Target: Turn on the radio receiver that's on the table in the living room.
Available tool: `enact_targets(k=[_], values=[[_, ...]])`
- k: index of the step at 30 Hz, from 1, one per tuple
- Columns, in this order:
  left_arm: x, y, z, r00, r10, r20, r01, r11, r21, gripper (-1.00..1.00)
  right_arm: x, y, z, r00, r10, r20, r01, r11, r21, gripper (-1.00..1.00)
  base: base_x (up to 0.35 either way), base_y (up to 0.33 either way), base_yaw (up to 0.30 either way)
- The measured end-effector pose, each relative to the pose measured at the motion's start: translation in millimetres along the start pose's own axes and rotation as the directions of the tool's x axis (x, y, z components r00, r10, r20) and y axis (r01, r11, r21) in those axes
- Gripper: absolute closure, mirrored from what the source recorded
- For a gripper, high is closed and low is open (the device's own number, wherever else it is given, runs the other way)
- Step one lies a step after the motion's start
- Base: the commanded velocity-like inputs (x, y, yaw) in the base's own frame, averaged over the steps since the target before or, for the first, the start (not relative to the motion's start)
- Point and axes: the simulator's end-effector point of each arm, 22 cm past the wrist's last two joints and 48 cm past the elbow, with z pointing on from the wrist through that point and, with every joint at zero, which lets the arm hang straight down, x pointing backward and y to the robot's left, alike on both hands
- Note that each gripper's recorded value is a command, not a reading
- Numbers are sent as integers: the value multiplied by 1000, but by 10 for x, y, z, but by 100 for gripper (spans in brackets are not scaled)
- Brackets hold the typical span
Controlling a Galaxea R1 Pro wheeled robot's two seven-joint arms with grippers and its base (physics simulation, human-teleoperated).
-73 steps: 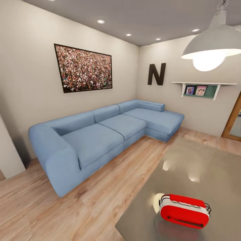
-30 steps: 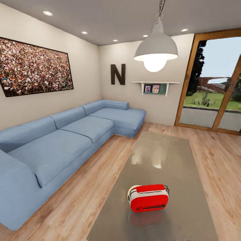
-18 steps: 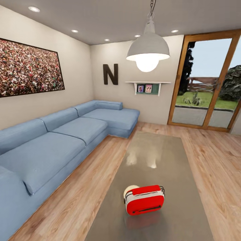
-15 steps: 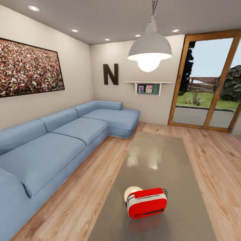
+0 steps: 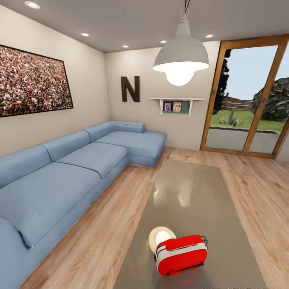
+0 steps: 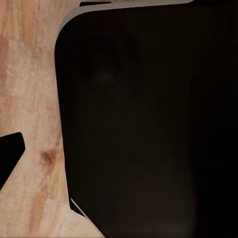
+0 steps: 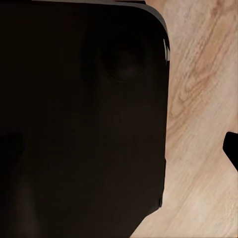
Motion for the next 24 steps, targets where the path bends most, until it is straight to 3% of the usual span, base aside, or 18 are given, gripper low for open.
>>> enact_targets(k=[24], values=[[-1, -9, 0, 1000, -1, 0, 1, 1000, 1, -100, 0, -3, 0, 1000, 1, 0, -1, 1000, 0, -100, 1, 0, -283]])
